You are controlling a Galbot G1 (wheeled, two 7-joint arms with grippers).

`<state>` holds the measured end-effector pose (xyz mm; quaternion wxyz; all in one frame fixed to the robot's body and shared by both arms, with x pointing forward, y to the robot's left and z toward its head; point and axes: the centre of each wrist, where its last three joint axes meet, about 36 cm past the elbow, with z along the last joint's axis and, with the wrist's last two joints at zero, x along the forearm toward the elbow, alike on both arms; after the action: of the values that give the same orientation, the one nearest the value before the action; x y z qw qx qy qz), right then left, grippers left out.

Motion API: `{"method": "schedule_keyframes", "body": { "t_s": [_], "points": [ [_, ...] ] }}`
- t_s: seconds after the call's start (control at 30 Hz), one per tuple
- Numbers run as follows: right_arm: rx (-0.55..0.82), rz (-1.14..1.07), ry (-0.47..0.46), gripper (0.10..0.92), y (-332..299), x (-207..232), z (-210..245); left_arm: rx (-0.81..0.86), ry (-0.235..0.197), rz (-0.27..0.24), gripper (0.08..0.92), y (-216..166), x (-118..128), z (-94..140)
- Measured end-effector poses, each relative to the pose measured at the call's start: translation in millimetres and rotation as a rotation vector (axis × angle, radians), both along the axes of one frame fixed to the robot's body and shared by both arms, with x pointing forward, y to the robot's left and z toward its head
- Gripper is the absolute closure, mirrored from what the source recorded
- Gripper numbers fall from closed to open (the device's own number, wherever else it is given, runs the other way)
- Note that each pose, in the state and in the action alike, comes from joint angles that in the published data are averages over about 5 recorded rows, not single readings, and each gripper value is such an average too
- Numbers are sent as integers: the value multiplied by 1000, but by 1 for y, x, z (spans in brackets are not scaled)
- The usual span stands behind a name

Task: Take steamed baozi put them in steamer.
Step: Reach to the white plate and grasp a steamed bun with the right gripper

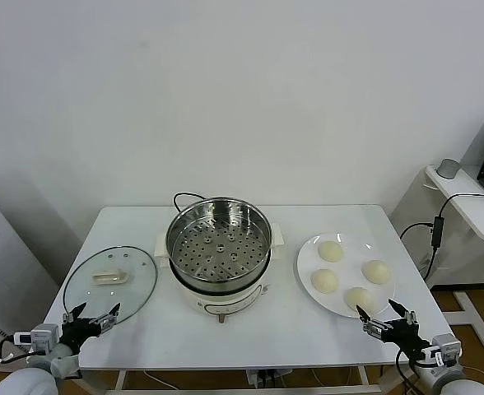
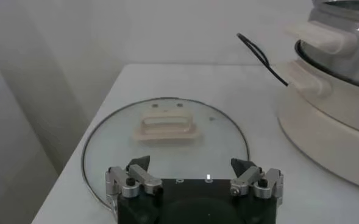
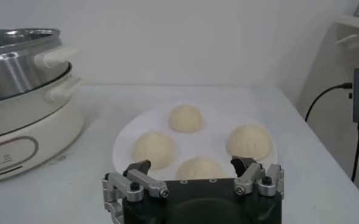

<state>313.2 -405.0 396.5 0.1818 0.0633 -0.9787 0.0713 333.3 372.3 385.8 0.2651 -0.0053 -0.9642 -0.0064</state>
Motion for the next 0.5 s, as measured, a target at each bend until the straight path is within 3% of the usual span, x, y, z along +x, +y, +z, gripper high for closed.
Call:
{"method": "schedule_keyframes", "body": {
  "t_s": [0.5],
  "points": [
    [-677,257,-202,200,-30,86,42,3,-14,-21,177,-5,5,8]
  ]
}}
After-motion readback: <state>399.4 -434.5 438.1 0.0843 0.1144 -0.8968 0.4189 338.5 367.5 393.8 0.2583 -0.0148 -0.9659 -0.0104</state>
